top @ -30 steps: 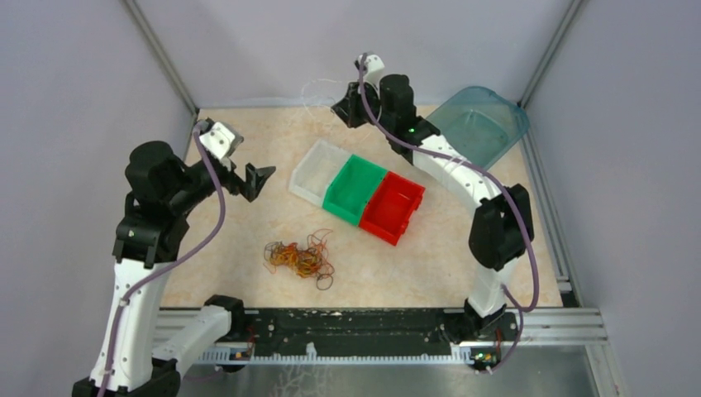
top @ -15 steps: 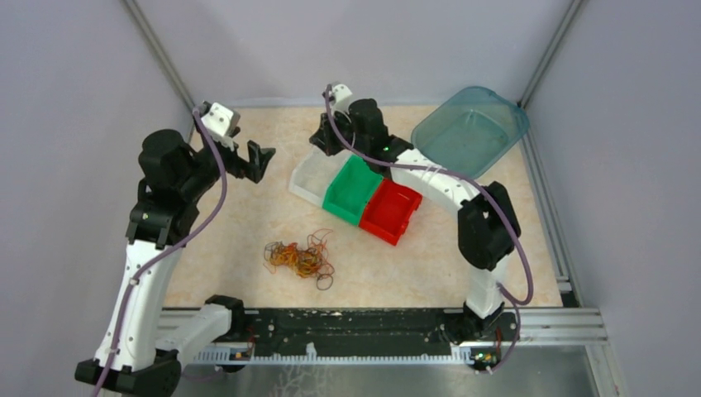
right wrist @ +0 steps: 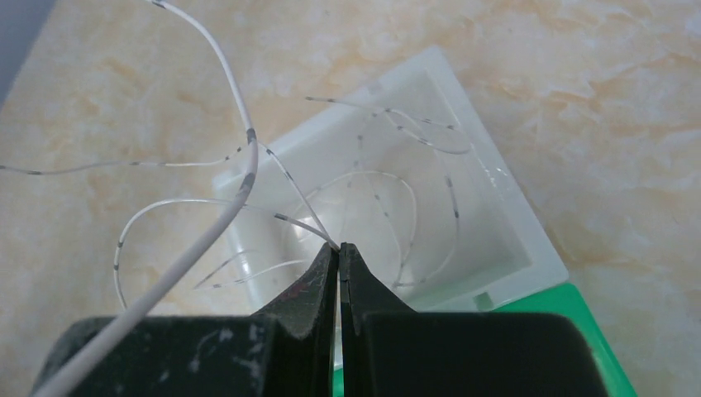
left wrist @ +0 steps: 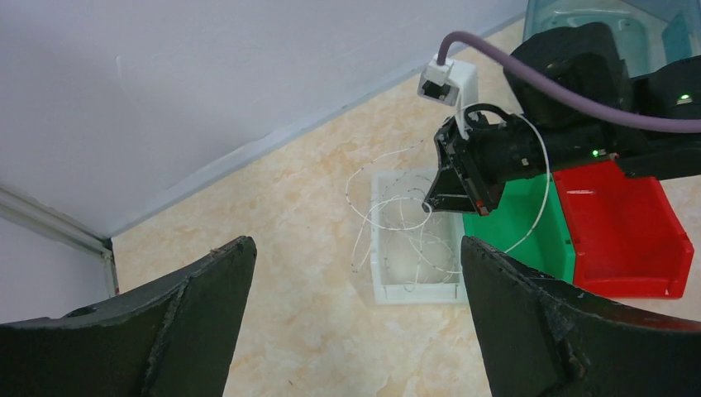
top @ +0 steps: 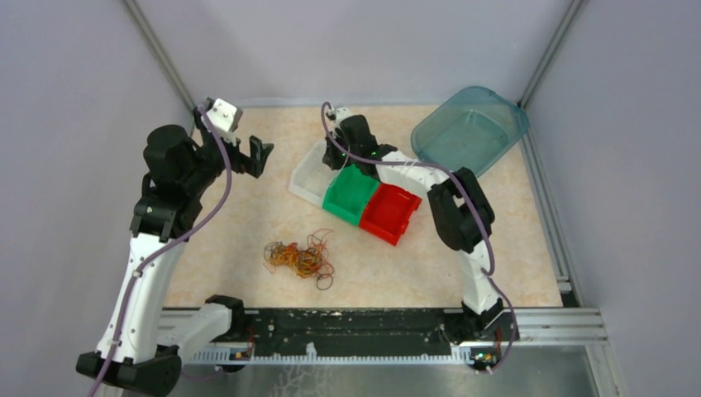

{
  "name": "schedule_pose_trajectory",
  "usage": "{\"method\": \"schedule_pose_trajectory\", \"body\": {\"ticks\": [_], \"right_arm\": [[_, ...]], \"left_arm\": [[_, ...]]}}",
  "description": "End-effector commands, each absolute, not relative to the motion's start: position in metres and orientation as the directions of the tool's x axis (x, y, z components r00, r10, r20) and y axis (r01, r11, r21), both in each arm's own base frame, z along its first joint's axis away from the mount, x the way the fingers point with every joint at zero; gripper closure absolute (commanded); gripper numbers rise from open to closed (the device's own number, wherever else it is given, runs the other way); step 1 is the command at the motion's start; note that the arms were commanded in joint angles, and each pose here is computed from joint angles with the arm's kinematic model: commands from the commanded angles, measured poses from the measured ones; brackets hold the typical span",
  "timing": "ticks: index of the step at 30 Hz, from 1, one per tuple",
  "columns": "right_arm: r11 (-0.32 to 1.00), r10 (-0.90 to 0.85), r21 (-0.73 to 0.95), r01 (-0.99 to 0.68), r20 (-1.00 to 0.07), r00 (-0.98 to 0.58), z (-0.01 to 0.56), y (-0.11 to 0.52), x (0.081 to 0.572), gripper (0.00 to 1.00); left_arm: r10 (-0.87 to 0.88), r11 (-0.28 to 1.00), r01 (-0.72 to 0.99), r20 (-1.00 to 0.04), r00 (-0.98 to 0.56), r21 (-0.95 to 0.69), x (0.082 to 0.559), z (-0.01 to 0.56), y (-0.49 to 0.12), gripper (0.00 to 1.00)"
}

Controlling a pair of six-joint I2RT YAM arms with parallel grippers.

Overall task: Untangle the cables
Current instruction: Place the cable in the bin.

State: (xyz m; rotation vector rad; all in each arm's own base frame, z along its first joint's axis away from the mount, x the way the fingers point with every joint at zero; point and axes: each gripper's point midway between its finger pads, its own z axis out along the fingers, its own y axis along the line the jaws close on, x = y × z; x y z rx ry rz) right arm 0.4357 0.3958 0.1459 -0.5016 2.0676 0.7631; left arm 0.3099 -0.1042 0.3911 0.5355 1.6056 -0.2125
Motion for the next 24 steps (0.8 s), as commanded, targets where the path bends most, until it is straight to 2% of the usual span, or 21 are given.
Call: {"method": "schedule_pose_trajectory", "body": {"ticks": [1, 11, 17, 24], "right_arm": [[0.827, -0.115, 0.234, -0.511, -0.819, -0.562, 0.127, 0.378, 0.459, 1.0], [0.884, -0.213, 0.06, -0.463, -0.831, -0.513, 0.115, 0.362, 0.468, 1.0], [0.882, -0.27, -0.019, -0.47, -0.838, -0.474, 0.124, 0.369, 0.473, 1.0], [0.885, -0.306, -0.067, -0.461, -0.829, -0.467, 0.116, 0.376, 0.478, 1.0]], "left_arm": [[0.218, 0.862, 0.466, -0.976, 0.016, 0.2, 0.314, 0.403, -0.107, 0.0], [0.266, 0.847, 0.495, -0.961, -0.078, 0.194, 0.349, 0.352, -0.111, 0.0], [0.129, 0.837, 0.545, -0.945, -0.301, -0.059, 0.404, 0.314, -0.098, 0.0], [0.032, 0.747, 0.632, -0.937, -0.348, -0.209, 0.424, 0.308, -0.114, 0.0]]}}
